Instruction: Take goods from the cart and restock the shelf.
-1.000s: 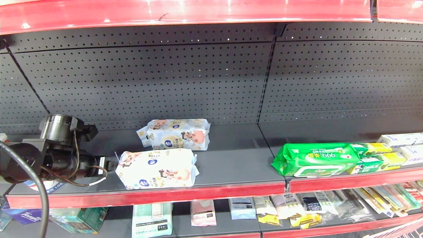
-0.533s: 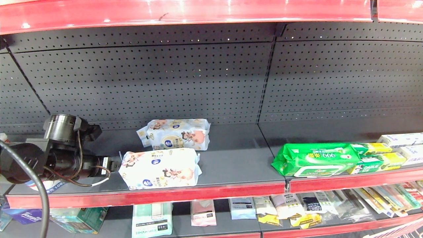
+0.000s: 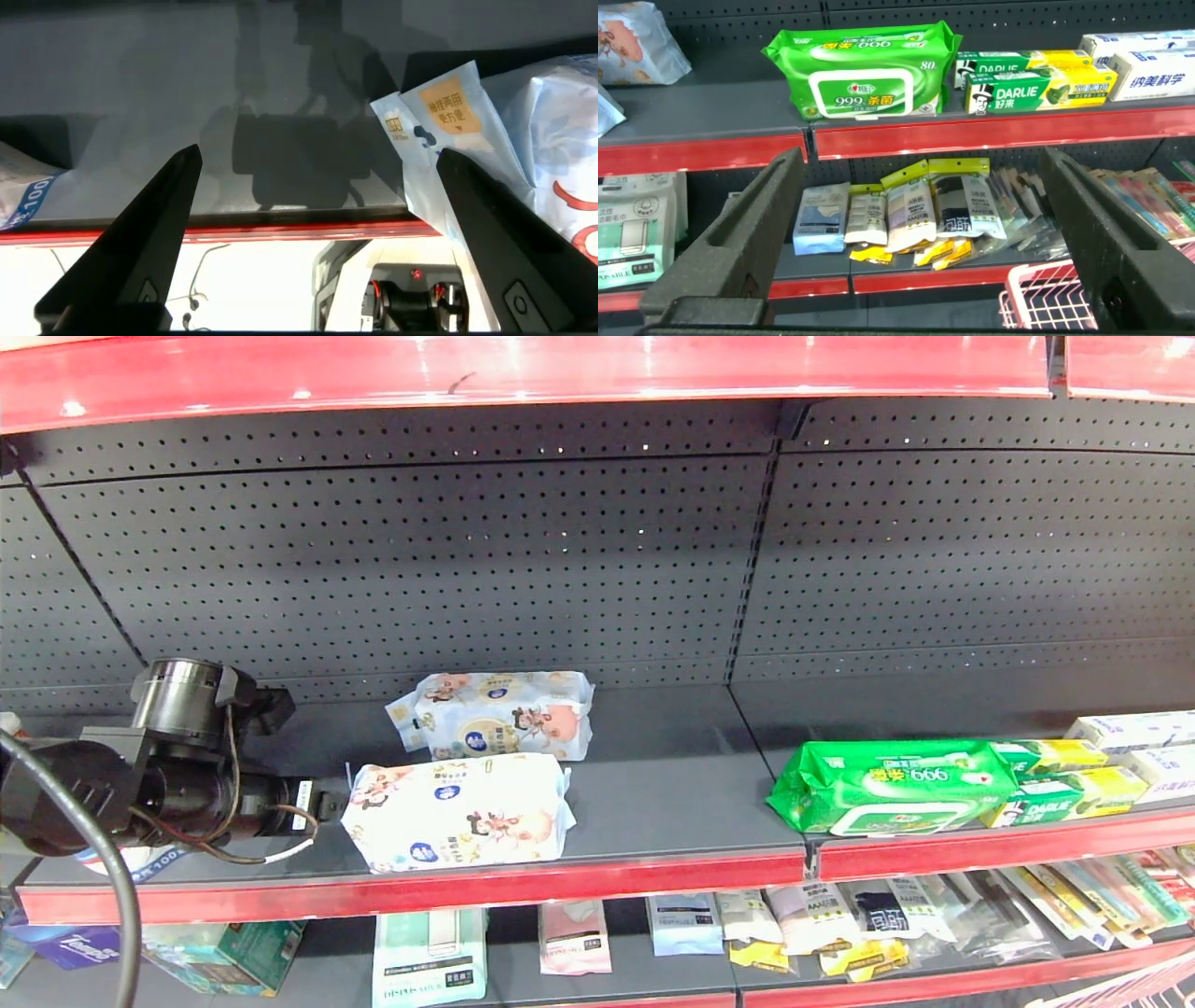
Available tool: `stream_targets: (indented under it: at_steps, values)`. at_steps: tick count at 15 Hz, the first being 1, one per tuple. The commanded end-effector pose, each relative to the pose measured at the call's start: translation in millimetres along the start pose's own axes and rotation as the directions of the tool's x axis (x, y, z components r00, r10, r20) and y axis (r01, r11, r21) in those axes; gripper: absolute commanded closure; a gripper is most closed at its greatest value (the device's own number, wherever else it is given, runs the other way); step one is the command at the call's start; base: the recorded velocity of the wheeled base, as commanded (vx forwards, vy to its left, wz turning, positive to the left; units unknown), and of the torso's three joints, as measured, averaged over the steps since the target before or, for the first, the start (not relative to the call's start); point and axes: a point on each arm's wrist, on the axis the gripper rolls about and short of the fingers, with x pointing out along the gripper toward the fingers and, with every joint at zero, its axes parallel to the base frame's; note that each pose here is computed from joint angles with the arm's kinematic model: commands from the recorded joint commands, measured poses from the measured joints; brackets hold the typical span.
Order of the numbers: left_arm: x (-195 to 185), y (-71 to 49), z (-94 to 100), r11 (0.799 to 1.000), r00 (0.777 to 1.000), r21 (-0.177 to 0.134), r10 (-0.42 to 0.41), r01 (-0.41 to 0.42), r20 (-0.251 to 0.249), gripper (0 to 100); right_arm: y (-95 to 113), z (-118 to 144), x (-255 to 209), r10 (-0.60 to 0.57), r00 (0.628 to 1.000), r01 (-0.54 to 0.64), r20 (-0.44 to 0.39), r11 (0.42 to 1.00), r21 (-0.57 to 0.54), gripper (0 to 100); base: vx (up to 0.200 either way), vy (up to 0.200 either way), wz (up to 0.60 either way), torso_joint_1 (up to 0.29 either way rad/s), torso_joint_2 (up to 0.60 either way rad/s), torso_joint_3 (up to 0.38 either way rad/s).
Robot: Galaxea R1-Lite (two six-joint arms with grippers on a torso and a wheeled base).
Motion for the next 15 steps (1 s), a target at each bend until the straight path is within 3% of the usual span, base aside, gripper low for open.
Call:
stream_targets:
  at_steps: [1,15]
  values:
    - [-0.5,-1.4,0.3,1.0,1.0,0.004,-0.002,0.002,0.002,0,0.0,0.0,0.1,0.0,1.0,0.0,-0.001,1.0,0.0,0,0.0,0.0,0.0,0.0,0.0,0.0]
    - [-2.6,-8.9,0.6,1.0,1.0,0.025,-0.014,0.013,0.009,0,0.0,0.0,0.1,0.0,1.0,0.0,-0.001,1.0,0.0,0,0.0,0.0,0.0,0.0,0.0,0.0]
